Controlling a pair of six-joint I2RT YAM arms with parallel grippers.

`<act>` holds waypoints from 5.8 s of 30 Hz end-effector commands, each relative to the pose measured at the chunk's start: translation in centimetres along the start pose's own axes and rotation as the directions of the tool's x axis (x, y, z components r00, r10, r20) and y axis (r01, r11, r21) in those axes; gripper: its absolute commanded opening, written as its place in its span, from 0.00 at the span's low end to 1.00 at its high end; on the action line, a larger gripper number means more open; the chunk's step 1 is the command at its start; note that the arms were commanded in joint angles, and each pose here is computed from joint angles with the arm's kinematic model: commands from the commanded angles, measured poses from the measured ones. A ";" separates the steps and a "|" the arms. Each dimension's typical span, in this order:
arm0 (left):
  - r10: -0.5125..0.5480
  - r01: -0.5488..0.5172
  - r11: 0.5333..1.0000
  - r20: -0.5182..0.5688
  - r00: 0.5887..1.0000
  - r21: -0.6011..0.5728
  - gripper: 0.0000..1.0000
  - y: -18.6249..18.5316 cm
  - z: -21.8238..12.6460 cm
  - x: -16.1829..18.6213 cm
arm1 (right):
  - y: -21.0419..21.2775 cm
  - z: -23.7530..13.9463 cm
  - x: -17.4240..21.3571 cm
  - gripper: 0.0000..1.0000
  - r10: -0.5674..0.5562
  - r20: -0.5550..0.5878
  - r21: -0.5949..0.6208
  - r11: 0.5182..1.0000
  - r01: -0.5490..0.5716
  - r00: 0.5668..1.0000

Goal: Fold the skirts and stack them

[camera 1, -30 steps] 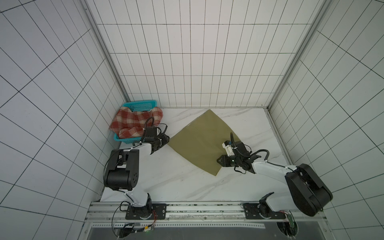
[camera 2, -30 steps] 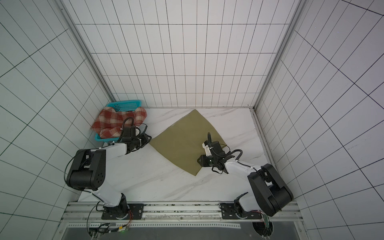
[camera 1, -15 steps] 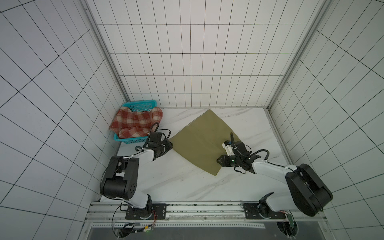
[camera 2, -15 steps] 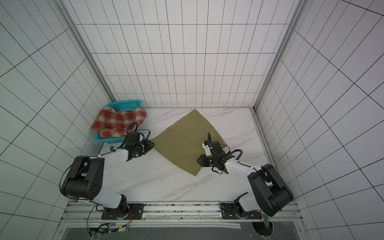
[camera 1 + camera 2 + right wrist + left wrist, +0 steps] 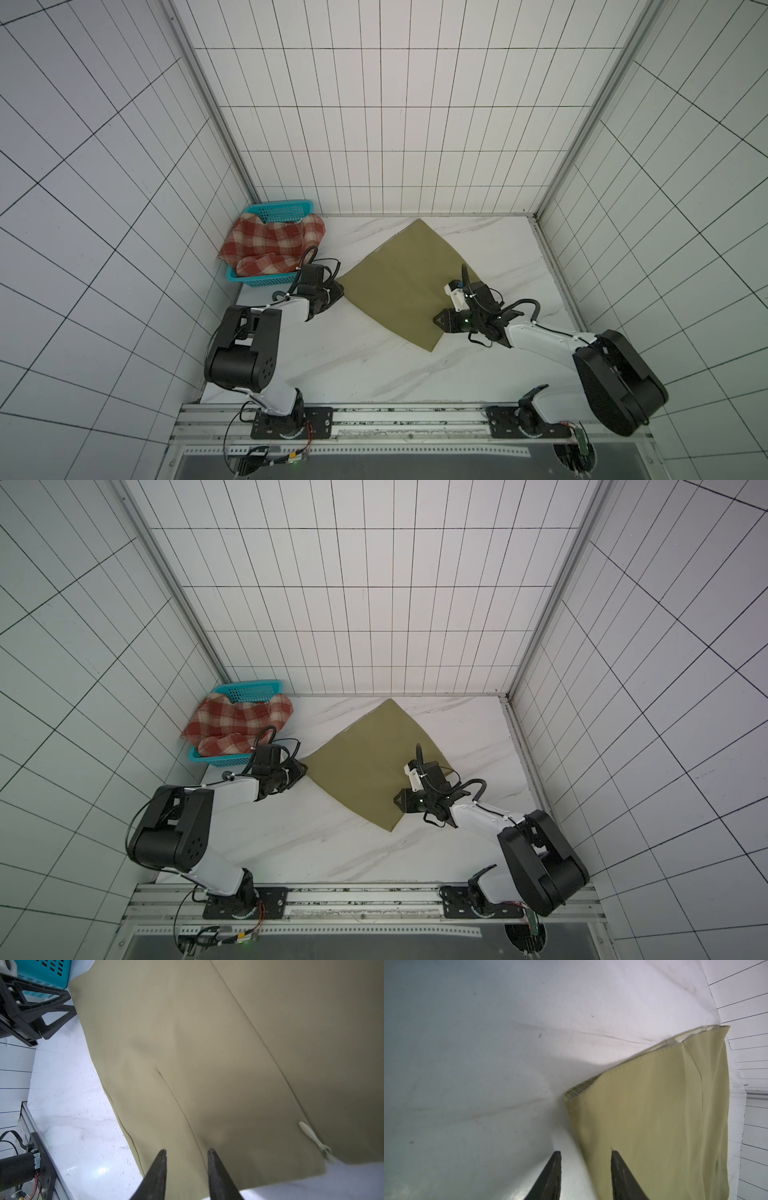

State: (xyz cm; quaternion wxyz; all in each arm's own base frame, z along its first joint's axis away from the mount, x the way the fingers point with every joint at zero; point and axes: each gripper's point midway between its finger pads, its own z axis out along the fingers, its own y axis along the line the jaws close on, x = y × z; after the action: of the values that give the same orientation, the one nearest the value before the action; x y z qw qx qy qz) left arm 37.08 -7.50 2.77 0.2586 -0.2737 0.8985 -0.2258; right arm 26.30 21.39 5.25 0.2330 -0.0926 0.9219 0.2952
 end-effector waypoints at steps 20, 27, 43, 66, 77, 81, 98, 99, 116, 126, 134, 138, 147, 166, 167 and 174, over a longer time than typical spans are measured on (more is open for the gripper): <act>-0.007 0.005 0.999 0.051 0.999 0.048 0.00 -0.9 1.5 -1.9 | 0.9 -0.7 -1.1 0.36 -0.067 0.013 0.011 0.998 0.067 0.998; 0.005 -0.009 0.997 0.059 0.998 0.074 0.00 -1.8 0.7 -2.2 | 1.6 -1.8 -0.5 0.43 -0.208 -0.020 0.125 0.970 0.209 0.978; 0.013 -0.019 0.992 0.046 0.999 0.121 0.00 -3.3 0.4 -2.2 | 6.0 -0.2 1.6 0.49 -0.470 -0.121 0.243 0.840 0.486 0.874; 0.012 -0.017 0.989 0.032 0.999 0.149 0.00 -3.7 0.7 -2.1 | 6.1 2.2 4.4 0.47 -0.501 -0.218 0.197 0.818 0.541 0.838; 0.003 -0.007 0.987 0.026 1.000 0.162 0.00 -3.9 0.8 -2.0 | 4.6 2.8 5.7 0.36 -0.485 -0.272 0.214 0.811 0.544 0.831; 0.000 -0.005 0.986 0.029 1.000 0.166 0.00 -4.0 0.7 -2.0 | 4.6 3.0 6.1 0.14 -0.486 -0.287 0.200 0.812 0.548 0.826; -0.032 0.006 0.963 0.091 0.995 0.269 0.00 -7.7 -3.2 -4.3 | 8.2 -1.1 3.5 0.00 -0.511 -0.179 0.142 0.832 0.536 0.841; -0.035 0.007 0.962 0.098 0.995 0.272 0.00 -7.9 -3.6 -4.4 | 8.4 -1.3 3.5 0.00 -0.511 -0.173 0.137 0.834 0.535 0.842; -0.053 -0.001 0.963 0.189 0.981 0.270 0.00 -7.0 -9.8 -7.4 | 13.9 -3.7 5.1 0.00 -0.592 -0.061 -0.026 0.806 0.592 0.803; -0.048 -0.018 0.969 0.256 0.966 0.247 0.00 -6.4 -13.9 -7.7 | 17.9 -4.7 6.6 0.00 -0.625 0.019 -0.132 0.772 0.622 0.780; -0.028 -0.044 0.978 0.336 0.941 0.205 0.00 -6.1 -17.1 -8.0 | 20.2 -5.4 8.2 0.00 -0.615 0.066 -0.211 0.761 0.613 0.786; -0.011 -0.063 0.982 0.391 0.920 0.176 0.00 -6.7 -18.7 -9.2 | 20.0 -5.9 8.5 0.00 -0.602 0.086 -0.232 0.763 0.604 0.794; 0.123 -0.184 0.974 0.372 0.920 0.132 0.00 -13.1 -15.7 -8.5 | 17.6 -6.8 8.2 0.00 -0.554 0.121 -0.176 0.805 0.567 0.824; 0.235 -0.271 0.951 0.220 0.947 0.149 0.00 -20.5 -3.7 -5.1 | 8.8 -6.4 5.7 0.00 -0.257 0.077 -0.103 0.959 0.264 0.963; 0.235 -0.270 0.951 0.218 0.947 0.151 0.00 -20.5 -3.3 -5.1 | 8.4 -6.4 5.7 0.00 -0.248 0.071 -0.098 0.962 0.254 0.966; 0.230 -0.261 0.953 0.195 0.954 0.156 0.00 -20.7 -1.0 -4.4 | 6.4 -5.6 5.5 0.00 -0.211 0.036 -0.056 0.975 0.213 0.977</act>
State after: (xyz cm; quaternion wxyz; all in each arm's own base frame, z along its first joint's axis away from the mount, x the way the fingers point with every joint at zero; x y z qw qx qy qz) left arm 46.10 -19.14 15.23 0.3674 -0.1510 0.8883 -0.2306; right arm 18.31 24.39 13.01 0.3145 -0.1985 0.8733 0.3148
